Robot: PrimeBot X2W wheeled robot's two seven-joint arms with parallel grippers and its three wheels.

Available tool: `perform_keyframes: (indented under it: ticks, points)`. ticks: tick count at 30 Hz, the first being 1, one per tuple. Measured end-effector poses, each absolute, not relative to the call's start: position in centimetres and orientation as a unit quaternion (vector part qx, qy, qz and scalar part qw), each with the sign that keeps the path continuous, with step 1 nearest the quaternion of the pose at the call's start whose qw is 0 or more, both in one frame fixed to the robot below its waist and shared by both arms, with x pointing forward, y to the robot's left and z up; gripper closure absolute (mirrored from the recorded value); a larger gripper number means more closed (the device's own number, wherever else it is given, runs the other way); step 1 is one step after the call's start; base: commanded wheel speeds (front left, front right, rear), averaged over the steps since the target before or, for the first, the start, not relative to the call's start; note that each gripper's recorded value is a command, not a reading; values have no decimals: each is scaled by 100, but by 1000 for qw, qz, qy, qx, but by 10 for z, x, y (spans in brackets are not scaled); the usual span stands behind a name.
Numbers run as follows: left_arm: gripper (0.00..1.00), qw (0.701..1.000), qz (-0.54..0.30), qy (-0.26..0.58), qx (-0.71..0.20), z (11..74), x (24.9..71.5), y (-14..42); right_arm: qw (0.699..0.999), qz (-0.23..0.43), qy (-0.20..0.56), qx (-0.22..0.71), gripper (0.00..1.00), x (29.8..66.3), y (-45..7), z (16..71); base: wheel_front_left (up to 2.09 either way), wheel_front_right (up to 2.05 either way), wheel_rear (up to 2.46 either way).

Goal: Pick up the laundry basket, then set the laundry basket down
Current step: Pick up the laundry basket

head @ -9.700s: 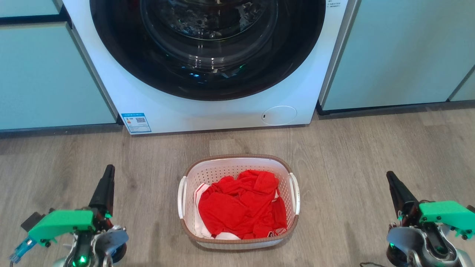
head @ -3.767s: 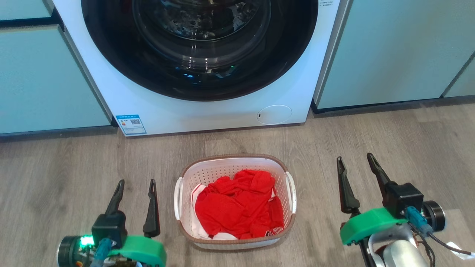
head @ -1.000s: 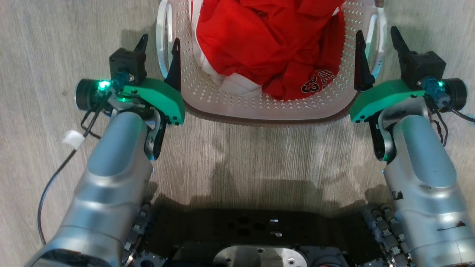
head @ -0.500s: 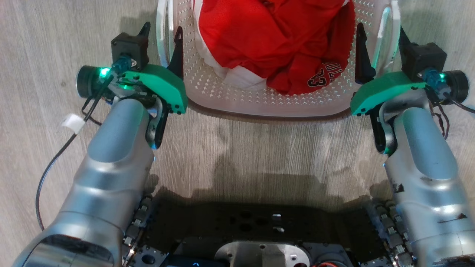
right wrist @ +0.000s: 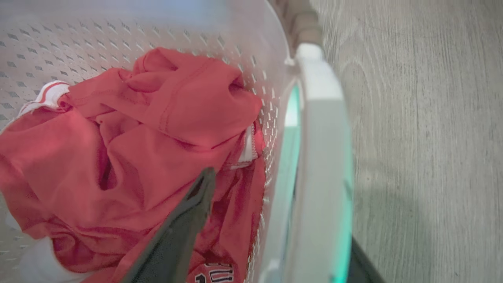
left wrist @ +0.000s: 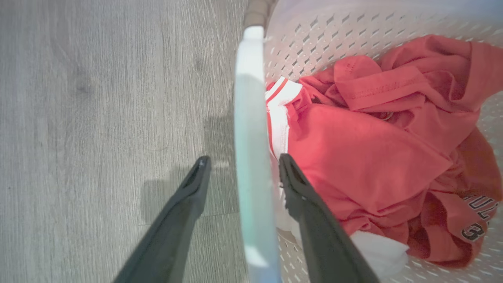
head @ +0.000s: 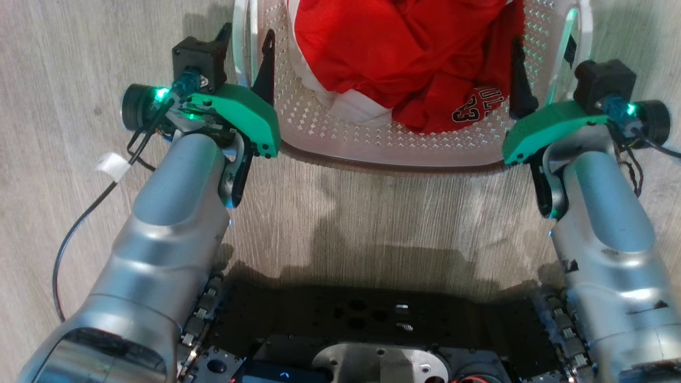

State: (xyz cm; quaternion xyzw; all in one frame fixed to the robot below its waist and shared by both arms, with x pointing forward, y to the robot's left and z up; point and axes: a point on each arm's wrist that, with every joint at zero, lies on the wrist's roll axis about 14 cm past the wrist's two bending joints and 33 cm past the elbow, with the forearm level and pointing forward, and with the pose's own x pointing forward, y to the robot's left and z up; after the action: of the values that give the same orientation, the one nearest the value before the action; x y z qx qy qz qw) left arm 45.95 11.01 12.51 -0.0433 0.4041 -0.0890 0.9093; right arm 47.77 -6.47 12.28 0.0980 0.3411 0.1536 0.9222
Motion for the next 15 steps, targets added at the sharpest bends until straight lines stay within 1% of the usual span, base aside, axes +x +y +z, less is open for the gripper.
perform_keyframes:
  ticks: [1,2,3,4,5,6,7,8,15]
  points:
    - [24,909,-89,405,-45,125,459,110,923,154,339,98,23,480,-64,123,0,0,0]
    - [24,909,-88,405,-46,126,459,110,923,155,337,98,23,482,-63,124,0,0,0]
    - [45,909,-88,405,-47,126,459,110,924,155,336,99,42,482,-63,125,0,0,0]
    - [63,909,-88,405,-48,127,459,110,923,155,337,98,55,482,-63,124,0,0,0]
    - [87,909,-89,405,-48,127,459,109,923,154,340,97,63,481,-64,124,0,0,0]
    - [100,909,-91,405,-49,128,459,107,922,155,343,96,79,480,-64,123,0,0,0]
    - [100,908,-91,405,-51,129,459,106,922,153,344,97,98,479,-65,123,0,0,0]
    - [100,908,-90,406,-53,130,459,106,921,153,345,96,100,479,-65,124,0,0,0]
    - [100,908,-92,405,-61,142,458,102,923,150,341,98,100,486,-66,135,0,0,0]
